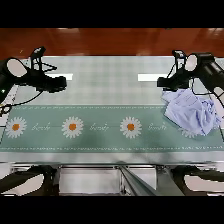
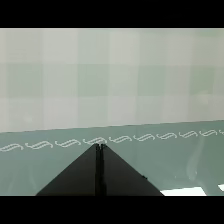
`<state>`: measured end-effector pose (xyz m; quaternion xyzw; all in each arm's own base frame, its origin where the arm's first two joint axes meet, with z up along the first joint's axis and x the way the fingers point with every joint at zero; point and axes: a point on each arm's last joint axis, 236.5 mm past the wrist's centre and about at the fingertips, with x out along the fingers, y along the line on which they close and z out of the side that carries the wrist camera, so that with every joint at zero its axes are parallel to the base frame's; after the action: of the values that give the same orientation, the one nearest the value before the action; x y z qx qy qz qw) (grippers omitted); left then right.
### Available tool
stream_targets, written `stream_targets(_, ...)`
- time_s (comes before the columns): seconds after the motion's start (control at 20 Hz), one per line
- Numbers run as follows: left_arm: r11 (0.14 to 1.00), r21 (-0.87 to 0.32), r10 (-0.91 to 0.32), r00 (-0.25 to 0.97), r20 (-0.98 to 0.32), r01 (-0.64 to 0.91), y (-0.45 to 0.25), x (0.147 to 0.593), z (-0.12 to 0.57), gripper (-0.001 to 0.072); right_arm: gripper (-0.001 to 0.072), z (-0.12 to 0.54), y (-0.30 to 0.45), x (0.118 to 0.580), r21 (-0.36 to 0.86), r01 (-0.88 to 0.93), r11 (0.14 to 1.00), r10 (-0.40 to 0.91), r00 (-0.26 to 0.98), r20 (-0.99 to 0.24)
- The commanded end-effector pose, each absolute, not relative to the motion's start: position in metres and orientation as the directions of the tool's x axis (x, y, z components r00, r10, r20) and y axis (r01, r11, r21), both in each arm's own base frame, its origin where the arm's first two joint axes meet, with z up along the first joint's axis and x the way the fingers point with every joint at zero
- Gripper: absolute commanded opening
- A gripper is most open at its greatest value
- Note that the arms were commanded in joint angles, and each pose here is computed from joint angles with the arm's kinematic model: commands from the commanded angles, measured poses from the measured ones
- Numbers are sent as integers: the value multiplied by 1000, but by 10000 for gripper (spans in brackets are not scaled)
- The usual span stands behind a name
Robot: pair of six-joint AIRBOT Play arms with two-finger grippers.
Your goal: Fold the shirts.
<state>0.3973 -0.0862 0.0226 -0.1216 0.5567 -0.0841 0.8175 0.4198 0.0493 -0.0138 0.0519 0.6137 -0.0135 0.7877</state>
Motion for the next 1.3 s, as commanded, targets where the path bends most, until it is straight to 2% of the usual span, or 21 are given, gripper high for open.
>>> stream_targets(0.0,956,-292,-272,366,-890,2,-86,397,22,18,37,-14,49,420,65,85,994,43,246,-968)
stream_targets(0.8,956,-292,-270,389,-881,2,-85,403,24,18,37,-14,49,420,66,85,994,43,246,-968)
stream_targets(0.95,956,-294,-265,439,-858,3,-85,416,28,18,37,-5,52,448,88,78,993,53,365,-930)
stream_targets(1.0,955,-295,-266,440,-858,1,-85,417,27,18,43,0,53,458,94,72,993,57,405,-912)
stream_targets(1.05,955,-295,-264,446,-855,1,-85,419,27,20,162,11,50,471,76,40,996,49,461,-886)
stream_targets(1.1,956,-294,-263,439,-859,-1,-84,417,27,92,413,25,43,481,21,5,1000,15,499,-867)
stream_targets(1.2,957,-291,-264,390,-882,-11,-79,406,24,502,417,66,3,497,-179,-4,984,-146,565,-812)
stream_targets(1.25,961,-278,-260,335,-906,-6,-74,394,22,507,417,82,-22,496,-273,21,962,-237,565,-790)
